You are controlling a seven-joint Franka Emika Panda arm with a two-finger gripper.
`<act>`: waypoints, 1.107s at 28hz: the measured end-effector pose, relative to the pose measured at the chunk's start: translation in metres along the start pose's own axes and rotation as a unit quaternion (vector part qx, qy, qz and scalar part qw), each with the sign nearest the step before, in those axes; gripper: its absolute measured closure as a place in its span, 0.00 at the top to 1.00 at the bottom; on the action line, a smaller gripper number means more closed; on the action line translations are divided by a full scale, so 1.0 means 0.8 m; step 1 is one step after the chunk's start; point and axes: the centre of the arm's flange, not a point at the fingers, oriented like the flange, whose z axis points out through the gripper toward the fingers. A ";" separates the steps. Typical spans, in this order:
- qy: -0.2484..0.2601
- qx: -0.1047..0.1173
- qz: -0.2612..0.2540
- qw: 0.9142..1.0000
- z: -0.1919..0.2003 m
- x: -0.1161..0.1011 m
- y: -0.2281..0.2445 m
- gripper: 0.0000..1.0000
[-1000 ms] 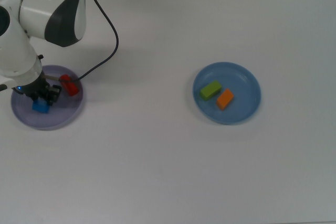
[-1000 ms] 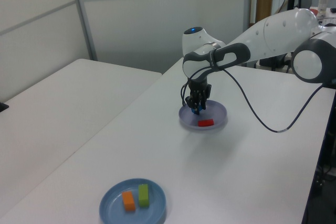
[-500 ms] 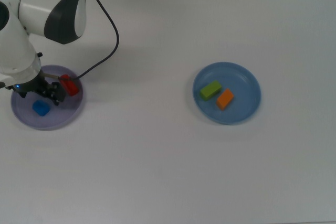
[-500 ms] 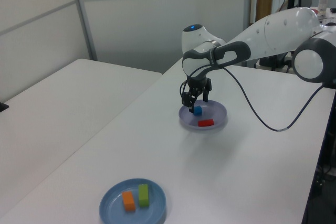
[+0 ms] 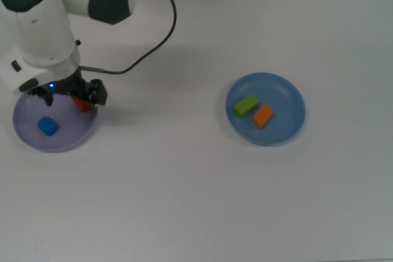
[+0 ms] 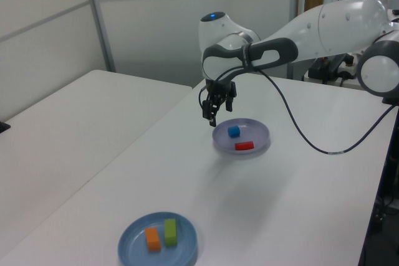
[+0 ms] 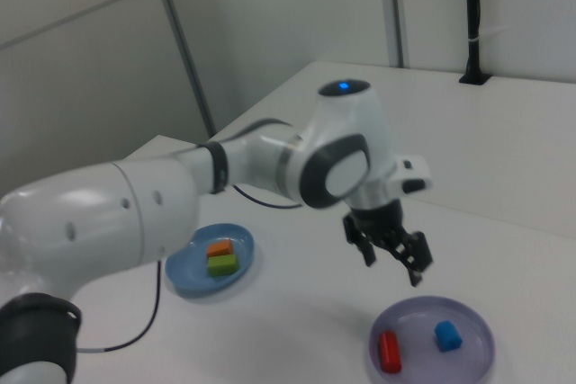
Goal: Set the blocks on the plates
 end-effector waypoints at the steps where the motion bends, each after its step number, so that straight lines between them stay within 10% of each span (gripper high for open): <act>1: -0.004 -0.001 -0.005 1.000 -0.011 -0.003 -0.009 1.00; 31: -0.024 0.013 -0.071 0.997 -0.055 -0.021 -0.138 1.00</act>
